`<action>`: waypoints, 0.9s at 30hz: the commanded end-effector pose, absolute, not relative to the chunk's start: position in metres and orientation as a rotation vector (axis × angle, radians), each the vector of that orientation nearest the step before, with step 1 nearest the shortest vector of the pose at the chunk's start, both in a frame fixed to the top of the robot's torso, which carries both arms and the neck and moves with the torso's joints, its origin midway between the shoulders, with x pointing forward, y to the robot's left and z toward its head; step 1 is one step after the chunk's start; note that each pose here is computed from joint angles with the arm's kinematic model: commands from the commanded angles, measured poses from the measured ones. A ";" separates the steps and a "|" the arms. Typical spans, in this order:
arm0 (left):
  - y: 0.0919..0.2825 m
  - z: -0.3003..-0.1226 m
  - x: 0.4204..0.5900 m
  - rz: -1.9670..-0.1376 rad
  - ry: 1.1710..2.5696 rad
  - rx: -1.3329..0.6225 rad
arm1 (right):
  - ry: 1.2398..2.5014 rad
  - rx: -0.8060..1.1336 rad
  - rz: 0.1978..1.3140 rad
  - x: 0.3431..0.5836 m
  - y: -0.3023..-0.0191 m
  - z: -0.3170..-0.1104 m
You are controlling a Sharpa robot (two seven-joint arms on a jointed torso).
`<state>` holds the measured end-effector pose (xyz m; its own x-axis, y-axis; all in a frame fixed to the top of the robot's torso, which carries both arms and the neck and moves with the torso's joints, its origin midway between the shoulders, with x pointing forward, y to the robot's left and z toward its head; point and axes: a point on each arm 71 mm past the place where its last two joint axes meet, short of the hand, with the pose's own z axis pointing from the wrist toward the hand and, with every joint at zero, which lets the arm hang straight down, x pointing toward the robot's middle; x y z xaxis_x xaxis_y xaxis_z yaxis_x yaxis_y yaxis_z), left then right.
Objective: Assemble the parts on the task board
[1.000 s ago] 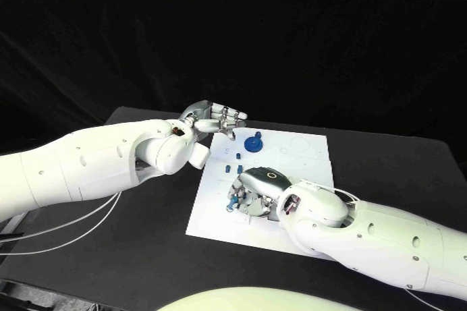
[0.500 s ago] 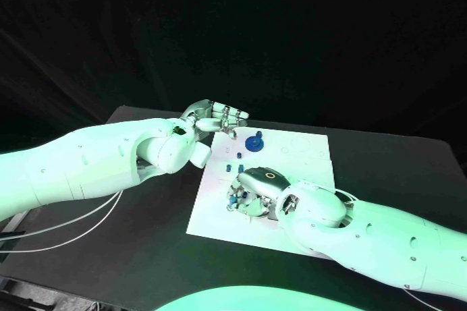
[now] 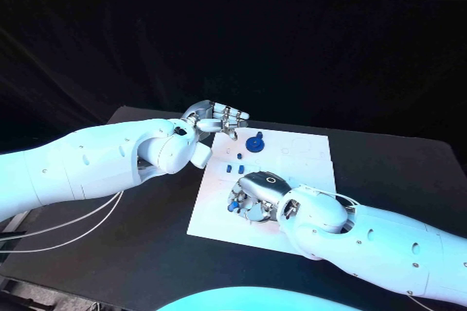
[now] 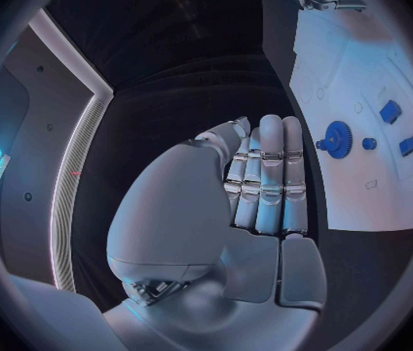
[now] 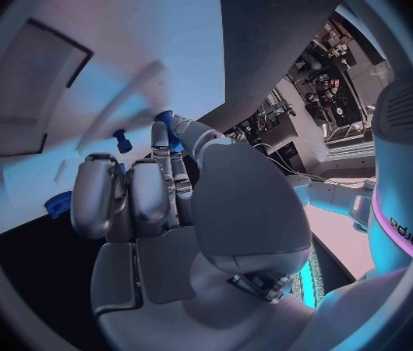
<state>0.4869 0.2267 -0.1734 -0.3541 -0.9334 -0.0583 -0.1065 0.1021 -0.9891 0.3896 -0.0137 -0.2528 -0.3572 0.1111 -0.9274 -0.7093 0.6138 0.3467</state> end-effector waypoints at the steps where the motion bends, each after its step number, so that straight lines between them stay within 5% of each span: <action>1: 0.224 -0.172 0.487 -1.359 1.611 -1.039 | 1.728 -0.504 0.912 0.389 -0.015 -0.255; 27: 0.224 -0.173 0.487 -1.358 1.614 -1.039 | 1.760 -0.540 0.860 0.390 -0.013 -0.259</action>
<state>0.4870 0.2269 -0.1737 -0.3545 -0.9332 -0.0586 -0.1101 0.1039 -0.9885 0.3918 -0.0135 -0.2573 -0.3498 0.0731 -0.9340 -0.7053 0.6356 0.3139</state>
